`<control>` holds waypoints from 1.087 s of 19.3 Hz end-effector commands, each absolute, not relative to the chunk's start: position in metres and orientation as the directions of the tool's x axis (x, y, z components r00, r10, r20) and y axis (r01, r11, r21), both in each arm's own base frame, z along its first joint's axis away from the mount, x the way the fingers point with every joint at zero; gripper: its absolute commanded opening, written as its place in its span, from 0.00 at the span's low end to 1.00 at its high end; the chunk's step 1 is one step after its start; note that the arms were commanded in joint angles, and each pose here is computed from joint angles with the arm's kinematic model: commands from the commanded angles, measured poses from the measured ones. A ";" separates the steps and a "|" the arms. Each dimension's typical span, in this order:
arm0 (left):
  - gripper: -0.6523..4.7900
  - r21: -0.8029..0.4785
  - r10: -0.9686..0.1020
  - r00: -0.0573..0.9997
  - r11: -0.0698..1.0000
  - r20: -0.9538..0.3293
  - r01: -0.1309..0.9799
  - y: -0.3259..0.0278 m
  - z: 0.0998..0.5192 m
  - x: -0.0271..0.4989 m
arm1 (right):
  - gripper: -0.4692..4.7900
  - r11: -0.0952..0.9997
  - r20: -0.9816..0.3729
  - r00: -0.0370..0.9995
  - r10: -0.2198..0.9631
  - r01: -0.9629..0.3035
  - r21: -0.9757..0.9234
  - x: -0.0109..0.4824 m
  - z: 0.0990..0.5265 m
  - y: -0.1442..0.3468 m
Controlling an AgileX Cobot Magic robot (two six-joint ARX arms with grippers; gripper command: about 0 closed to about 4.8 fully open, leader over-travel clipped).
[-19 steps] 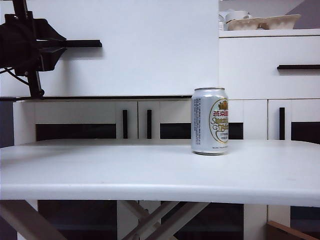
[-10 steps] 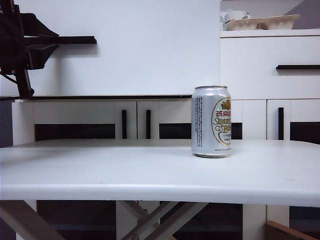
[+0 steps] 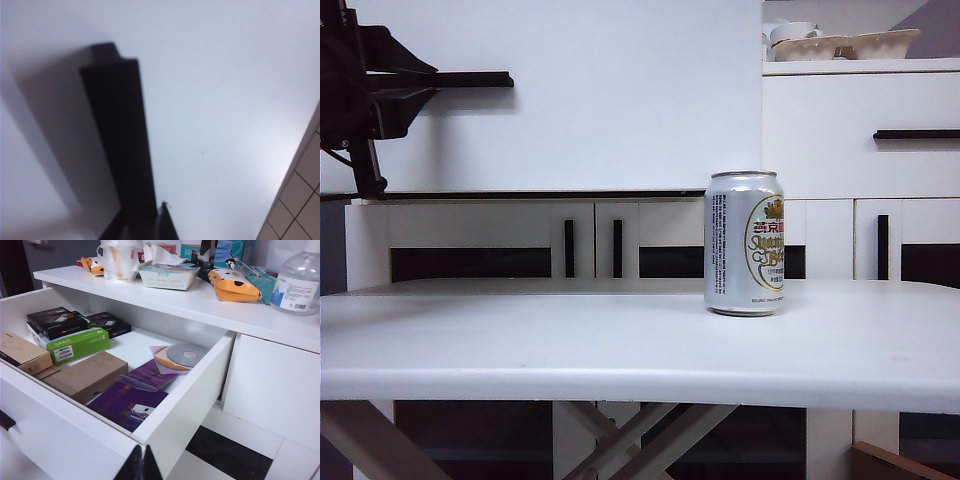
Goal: Pick up a can of beer from the white table, open the left drawer, place the beer inside the drawer, and finally close the drawer.
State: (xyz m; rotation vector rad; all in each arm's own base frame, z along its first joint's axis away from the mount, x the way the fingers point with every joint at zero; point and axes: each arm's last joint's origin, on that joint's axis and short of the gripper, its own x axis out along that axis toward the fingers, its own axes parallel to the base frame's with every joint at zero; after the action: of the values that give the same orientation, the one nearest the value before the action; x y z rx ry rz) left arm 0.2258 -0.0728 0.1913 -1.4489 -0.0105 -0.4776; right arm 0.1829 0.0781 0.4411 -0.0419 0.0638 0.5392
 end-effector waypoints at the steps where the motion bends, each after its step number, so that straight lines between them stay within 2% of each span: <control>1: 0.11 -0.977 -0.295 0.942 0.089 0.162 0.196 -0.069 0.166 0.219 | 0.08 0.857 -0.048 0.857 0.514 -0.515 -0.028 0.182 0.445 0.078; 3: 0.14 -0.976 -0.293 0.941 0.088 0.168 0.201 -0.069 0.167 0.219 | 0.08 0.857 -0.048 0.857 0.514 -0.515 -0.027 0.182 0.445 0.078; 4: 0.22 -0.976 -0.289 0.942 0.088 0.168 0.200 -0.069 0.167 0.219 | 0.08 0.857 -0.048 0.857 0.514 -0.515 -0.027 0.182 0.445 0.078; 5: 0.39 -0.975 -0.282 0.944 0.087 0.171 0.202 -0.069 0.167 0.219 | 0.08 0.857 -0.048 0.857 0.514 -0.515 -0.027 0.182 0.445 0.078; 7: 0.44 -0.975 -0.282 0.942 0.079 0.180 0.210 -0.069 0.168 0.219 | 0.08 0.857 -0.048 0.857 0.514 -0.515 -0.027 0.182 0.445 0.078; 8: 0.54 -0.976 -0.291 0.939 0.066 0.181 0.208 -0.069 0.169 0.219 | 0.08 0.857 -0.048 0.857 0.514 -0.515 -0.027 0.182 0.445 0.078; 10: 0.63 -0.976 -0.306 0.934 0.055 0.183 0.209 -0.069 0.169 0.219 | 0.08 0.857 -0.048 0.857 0.514 -0.515 -0.027 0.182 0.445 0.078; 13: 0.66 -0.969 -0.315 0.924 0.047 0.215 0.241 -0.069 0.176 0.217 | 0.08 0.857 -0.048 0.857 0.514 -0.515 -0.027 0.182 0.445 0.078; 18: 0.66 -0.923 -0.313 0.881 0.035 0.355 0.384 -0.066 0.205 0.205 | 0.08 0.857 -0.046 0.857 0.514 -0.515 -0.027 0.182 0.445 0.078; 20: 0.56 -0.891 -0.353 0.835 0.012 0.421 0.454 -0.065 0.219 0.197 | 0.08 0.857 -0.045 0.857 0.514 -0.515 -0.028 0.181 0.445 0.078; 21: 0.56 -0.882 -0.364 0.823 0.007 0.437 0.471 -0.065 0.223 0.195 | 0.08 0.857 -0.045 0.857 0.514 -0.515 -0.028 0.182 0.445 0.078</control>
State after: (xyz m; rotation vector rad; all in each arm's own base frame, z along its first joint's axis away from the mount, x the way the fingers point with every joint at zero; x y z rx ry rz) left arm 0.1981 -0.0645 0.2155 -1.4398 -0.0706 -0.5910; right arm 0.1829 0.0781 0.4411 -0.0418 0.0630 0.5392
